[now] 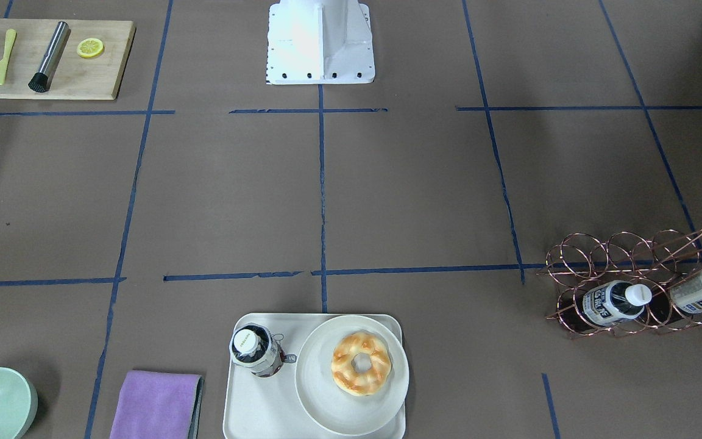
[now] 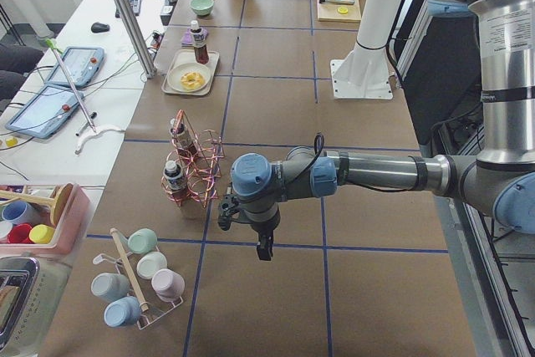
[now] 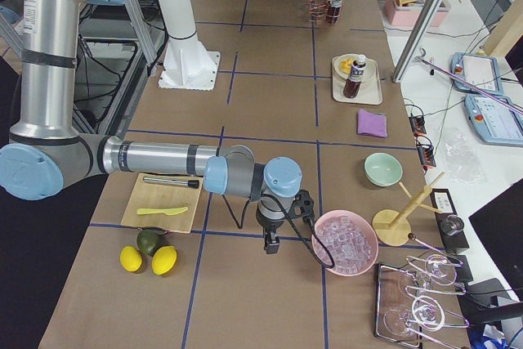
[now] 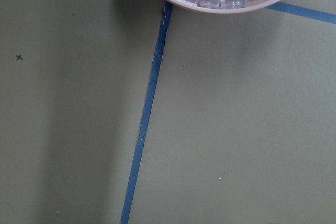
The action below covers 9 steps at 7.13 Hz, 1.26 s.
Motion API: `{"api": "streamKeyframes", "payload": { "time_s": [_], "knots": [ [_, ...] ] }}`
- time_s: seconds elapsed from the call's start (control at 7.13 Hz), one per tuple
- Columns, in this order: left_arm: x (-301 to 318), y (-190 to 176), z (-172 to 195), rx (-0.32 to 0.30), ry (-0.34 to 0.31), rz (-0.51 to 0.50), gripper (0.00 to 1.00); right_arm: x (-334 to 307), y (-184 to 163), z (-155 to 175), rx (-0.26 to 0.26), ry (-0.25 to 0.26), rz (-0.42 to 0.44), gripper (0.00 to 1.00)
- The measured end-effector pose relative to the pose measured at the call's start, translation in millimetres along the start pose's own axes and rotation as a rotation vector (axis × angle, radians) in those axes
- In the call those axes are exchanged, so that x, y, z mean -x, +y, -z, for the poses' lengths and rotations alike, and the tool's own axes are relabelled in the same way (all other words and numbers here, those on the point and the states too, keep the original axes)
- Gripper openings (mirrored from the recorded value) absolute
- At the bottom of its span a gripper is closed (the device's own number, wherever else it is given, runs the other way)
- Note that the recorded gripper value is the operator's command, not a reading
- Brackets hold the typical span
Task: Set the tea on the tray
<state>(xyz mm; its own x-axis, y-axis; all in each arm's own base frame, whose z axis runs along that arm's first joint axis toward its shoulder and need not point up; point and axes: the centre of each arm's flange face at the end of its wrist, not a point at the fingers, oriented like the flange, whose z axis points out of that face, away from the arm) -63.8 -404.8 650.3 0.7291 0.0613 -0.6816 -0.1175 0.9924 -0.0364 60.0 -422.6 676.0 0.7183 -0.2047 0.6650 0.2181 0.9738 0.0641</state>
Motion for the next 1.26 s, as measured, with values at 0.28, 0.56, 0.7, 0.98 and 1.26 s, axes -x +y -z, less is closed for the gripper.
{"api": "streamKeyframes", "payload": {
  "time_s": [0.28,0.56,0.7,0.98,1.26],
  "knots": [
    [-0.5,2.6,0.1,0.0,0.0,-0.003,1.0,-0.5,0.2,-0.6,0.001,0.0,-0.001,1.0],
    [-1.3,3.0,0.8,-0.001,-0.001,-0.004,1.0,-1.0,0.4,-1.1,0.002,-0.001,-0.002,1.0],
    [-1.4,3.0,1.0,-0.002,-0.001,-0.005,1.0,-1.1,0.5,-1.4,0.003,-0.001,-0.003,1.0],
    [-1.6,2.9,1.1,-0.003,-0.001,-0.006,1.0,-1.1,0.2,-1.4,0.002,-0.002,-0.003,1.0],
    [-1.9,2.6,1.5,-0.004,-0.001,-0.007,1.0,-1.0,-0.1,-1.2,0.002,-0.002,-0.002,1.0]
  ]
}}
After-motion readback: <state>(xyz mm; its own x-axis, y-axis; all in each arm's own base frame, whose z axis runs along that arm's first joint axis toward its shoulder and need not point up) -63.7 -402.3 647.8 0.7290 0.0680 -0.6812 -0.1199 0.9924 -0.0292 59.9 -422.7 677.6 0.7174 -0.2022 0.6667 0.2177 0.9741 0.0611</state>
